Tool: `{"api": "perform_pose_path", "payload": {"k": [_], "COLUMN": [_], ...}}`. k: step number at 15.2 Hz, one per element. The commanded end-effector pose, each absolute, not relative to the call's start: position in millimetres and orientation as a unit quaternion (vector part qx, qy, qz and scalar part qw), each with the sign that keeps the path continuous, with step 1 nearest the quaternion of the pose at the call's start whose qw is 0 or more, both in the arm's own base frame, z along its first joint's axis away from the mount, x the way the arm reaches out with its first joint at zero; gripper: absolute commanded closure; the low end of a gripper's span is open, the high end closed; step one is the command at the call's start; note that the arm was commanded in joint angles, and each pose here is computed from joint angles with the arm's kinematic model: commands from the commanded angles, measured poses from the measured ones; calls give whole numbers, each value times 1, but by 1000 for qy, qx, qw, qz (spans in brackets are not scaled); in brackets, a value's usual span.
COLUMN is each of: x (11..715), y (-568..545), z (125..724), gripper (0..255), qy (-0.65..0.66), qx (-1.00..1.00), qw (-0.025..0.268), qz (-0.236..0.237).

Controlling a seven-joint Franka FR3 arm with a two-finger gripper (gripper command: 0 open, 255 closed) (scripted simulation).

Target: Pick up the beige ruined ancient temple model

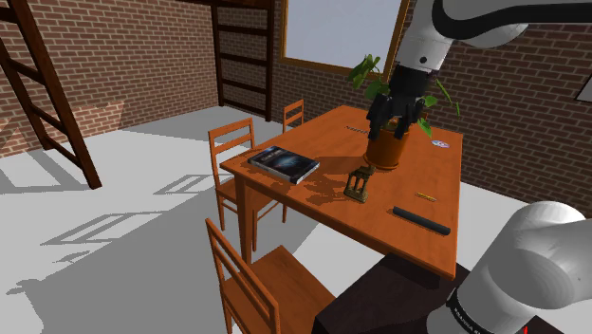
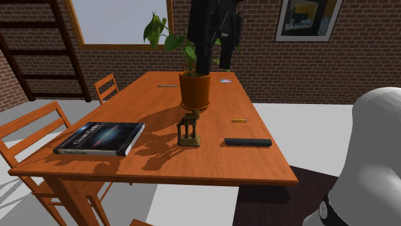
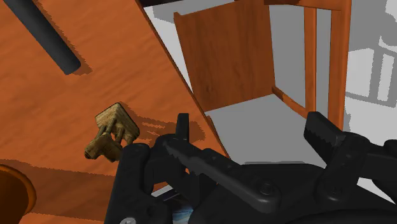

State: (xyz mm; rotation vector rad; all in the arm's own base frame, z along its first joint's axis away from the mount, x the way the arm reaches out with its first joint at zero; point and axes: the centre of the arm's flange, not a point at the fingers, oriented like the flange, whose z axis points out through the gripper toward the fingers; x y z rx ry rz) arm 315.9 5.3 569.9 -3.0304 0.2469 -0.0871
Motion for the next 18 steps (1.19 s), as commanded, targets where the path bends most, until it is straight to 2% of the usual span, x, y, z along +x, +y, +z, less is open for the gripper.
{"api": "perform_pose_path", "payload": {"k": [1, 18], "x": [316, 419], "y": [5, -128], "z": [570, 427], "gripper": [0, 0], "qy": [81, -151], "qx": [-995, -988], "qw": [50, 12], "qz": [-29, 7]}}
